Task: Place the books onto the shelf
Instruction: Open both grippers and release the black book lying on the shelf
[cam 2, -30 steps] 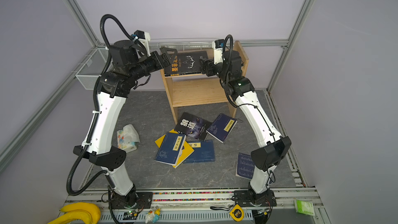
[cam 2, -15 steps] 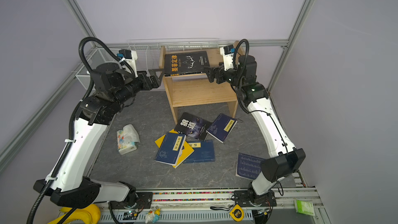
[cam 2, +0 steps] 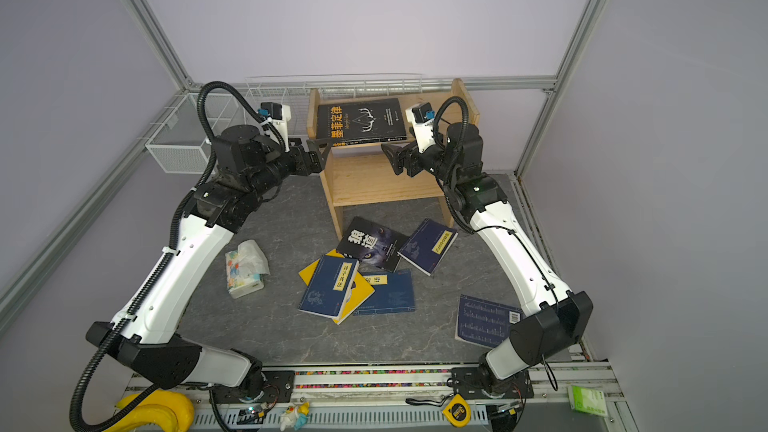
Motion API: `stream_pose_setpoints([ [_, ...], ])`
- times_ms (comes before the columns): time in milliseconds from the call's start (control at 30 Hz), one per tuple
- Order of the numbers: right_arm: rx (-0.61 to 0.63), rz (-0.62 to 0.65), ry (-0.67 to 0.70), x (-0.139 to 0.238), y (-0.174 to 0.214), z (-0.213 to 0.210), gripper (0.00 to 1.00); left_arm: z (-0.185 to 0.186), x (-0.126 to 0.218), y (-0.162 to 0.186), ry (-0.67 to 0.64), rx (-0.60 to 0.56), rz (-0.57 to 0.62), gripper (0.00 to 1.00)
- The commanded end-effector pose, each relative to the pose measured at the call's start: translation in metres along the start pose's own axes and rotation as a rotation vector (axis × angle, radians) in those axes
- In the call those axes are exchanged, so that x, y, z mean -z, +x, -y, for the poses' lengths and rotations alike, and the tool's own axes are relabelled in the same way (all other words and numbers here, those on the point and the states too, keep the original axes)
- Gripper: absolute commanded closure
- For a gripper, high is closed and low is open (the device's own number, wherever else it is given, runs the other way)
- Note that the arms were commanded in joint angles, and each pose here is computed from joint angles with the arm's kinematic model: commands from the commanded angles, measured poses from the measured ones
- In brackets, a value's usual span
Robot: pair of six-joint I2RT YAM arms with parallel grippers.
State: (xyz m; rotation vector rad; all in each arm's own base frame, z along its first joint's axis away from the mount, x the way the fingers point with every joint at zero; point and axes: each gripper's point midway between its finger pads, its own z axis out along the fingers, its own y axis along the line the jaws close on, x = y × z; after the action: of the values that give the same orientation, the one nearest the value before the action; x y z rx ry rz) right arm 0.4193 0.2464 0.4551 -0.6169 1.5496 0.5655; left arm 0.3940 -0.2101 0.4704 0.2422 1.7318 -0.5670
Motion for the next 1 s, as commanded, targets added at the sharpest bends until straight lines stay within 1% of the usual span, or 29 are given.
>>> stream_pose_setpoints([
  [0, -0.024, -0.118, 0.066, -0.013, 0.043, 0.015, 0.1, -0.001, -0.003, -0.007, -0.008, -0.025, 0.037, 0.11],
  [133, -0.047, -0.112, 0.097, -0.017, 0.045, 0.021, 0.13, -0.003, -0.006, 0.001, -0.008, -0.038, 0.019, 0.13],
  [300, -0.059, -0.117, 0.09, -0.021, 0.048, 0.02, 0.18, 0.0, -0.006, 0.011, 0.014, -0.08, 0.001, 0.09],
  [400, -0.063, -0.123, 0.106, -0.023, 0.05, 0.021, 0.19, -0.005, -0.01, 0.015, -0.003, -0.093, -0.013, 0.1],
  [667, -0.057, -0.141, 0.086, -0.028, 0.055, 0.014, 0.24, -0.011, -0.016, 0.014, -0.037, -0.091, 0.001, 0.19],
  [800, -0.051, -0.143, 0.07, -0.032, 0.055, 0.008, 0.26, -0.02, -0.018, 0.013, -0.09, -0.087, 0.01, 0.23],
  [967, -0.047, -0.152, 0.068, -0.035, 0.057, 0.005, 0.27, -0.022, -0.02, 0.014, -0.099, -0.088, 0.013, 0.24],
])
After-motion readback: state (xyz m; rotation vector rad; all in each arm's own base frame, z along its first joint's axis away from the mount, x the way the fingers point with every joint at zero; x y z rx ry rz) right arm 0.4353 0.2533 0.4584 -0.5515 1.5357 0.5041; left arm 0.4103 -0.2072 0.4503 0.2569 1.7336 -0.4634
